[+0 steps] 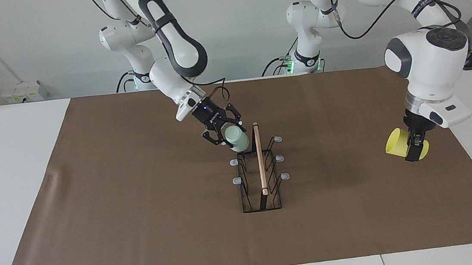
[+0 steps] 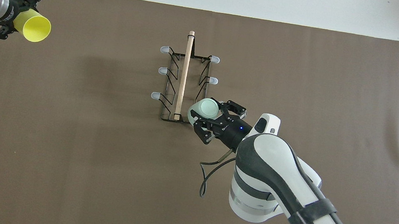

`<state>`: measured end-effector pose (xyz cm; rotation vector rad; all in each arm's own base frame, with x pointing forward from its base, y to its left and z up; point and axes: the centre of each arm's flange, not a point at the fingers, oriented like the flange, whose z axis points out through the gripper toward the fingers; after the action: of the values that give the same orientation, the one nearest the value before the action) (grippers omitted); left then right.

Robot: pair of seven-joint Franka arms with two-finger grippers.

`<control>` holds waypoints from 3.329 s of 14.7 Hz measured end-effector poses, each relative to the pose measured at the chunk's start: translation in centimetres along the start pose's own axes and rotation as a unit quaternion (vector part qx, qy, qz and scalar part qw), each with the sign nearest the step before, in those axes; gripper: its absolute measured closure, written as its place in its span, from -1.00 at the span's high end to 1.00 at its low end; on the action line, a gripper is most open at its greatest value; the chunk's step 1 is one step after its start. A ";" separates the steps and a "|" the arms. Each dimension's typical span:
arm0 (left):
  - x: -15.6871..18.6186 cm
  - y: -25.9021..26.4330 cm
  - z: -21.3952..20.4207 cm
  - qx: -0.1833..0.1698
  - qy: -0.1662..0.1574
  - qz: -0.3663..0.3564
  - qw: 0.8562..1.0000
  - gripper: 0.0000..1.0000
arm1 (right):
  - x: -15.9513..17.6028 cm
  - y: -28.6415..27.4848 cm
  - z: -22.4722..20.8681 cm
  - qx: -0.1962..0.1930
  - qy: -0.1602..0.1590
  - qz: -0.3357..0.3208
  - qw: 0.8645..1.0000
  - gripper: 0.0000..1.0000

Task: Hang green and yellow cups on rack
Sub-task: 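Open the right gripper to release the green cup on the peg, then withdraw the right gripper while the left gripper carries the yellow cup to the rack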

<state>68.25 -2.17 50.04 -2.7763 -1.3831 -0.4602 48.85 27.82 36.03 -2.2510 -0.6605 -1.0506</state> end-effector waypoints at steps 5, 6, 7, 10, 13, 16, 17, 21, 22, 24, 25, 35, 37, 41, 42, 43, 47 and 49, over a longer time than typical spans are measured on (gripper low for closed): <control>-0.6 0.4 -0.2 0.000 0.003 0.005 1.000 0.32 | 0.2 0.0 0.0 0.000 0.002 0.000 1.000 0.37; -0.6 0.5 -0.3 -0.001 0.003 0.006 1.000 0.32 | 0.3 -0.1 -0.1 0.000 0.003 -0.001 1.000 0.37; -0.6 0.6 -0.4 -0.002 0.004 0.006 1.000 0.32 | 0.4 -0.1 -0.1 0.000 0.004 -0.001 1.000 0.37; -0.8 0.7 -0.8 -0.005 0.005 0.008 1.000 0.32 | 0.6 -0.1 -0.1 0.000 0.006 -0.002 1.000 0.70; -0.8 0.7 -1.0 -0.006 0.005 0.008 1.000 0.32 | 1.0 -0.3 0.0 0.002 0.009 -0.003 1.000 1.00; -0.9 0.8 -1.0 -0.006 0.005 0.009 1.000 0.32 | 1.7 -0.6 0.0 0.004 0.016 -0.005 1.000 1.00; -1.1 1.0 -1.0 -0.006 0.006 0.012 1.000 0.32 | 2.2 -0.6 -0.1 0.004 0.020 -0.007 1.000 1.00; -3.9 2.6 -2.2 0.009 0.033 0.026 0.999 0.32 | 5.2 0.2 -0.5 0.001 0.013 -0.113 0.994 1.00; -4.9 3.1 -2.6 0.015 0.044 0.021 0.999 0.32 | 5.9 0.6 -0.6 -0.001 0.008 -0.140 0.990 1.00; -7.3 4.2 -3.3 0.024 0.059 0.006 0.998 0.32 | 6.7 1.8 -0.7 -0.003 -0.009 -0.202 0.979 1.00; -8.4 4.7 -3.7 0.028 0.066 -0.006 0.997 0.32 | 7.1 2.9 -0.9 0.004 -0.022 -0.237 0.971 1.00; -19.5 6.4 -5.4 0.062 0.191 -0.102 0.974 0.32 | 8.8 19.2 -10.5 0.127 -0.212 -0.417 0.875 1.00; -21.4 6.6 -5.9 0.059 0.206 -0.115 0.970 0.32 | 9.6 19.9 -12.0 0.140 -0.246 -0.440 0.852 1.00; -25.9 6.5 -6.1 0.079 0.241 -0.130 0.958 0.32 | 10.7 20.2 -15.3 0.157 -0.310 -0.469 0.812 1.00; -27.5 6.5 -6.3 0.081 0.252 -0.135 0.955 0.32 | 10.9 20.1 -16.3 0.160 -0.322 -0.472 0.805 1.00; -29.2 6.5 -6.4 0.085 0.261 -0.138 0.952 0.32 | 11.3 20.1 -17.4 0.162 -0.337 -0.473 0.798 1.00; -34.1 6.7 -5.2 0.092 0.321 -0.136 0.933 0.32 | 13.1 19.4 -21.6 0.149 -0.420 -0.447 0.776 1.00; -35.1 6.9 -4.4 0.092 0.339 -0.129 0.927 0.32 | 14.0 18.7 -23.0 0.133 -0.449 -0.417 0.779 1.00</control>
<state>52.58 -34.30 45.89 -1.9799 -1.4860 -1.0987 56.72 1.75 54.23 -2.0924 -2.1874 -0.0389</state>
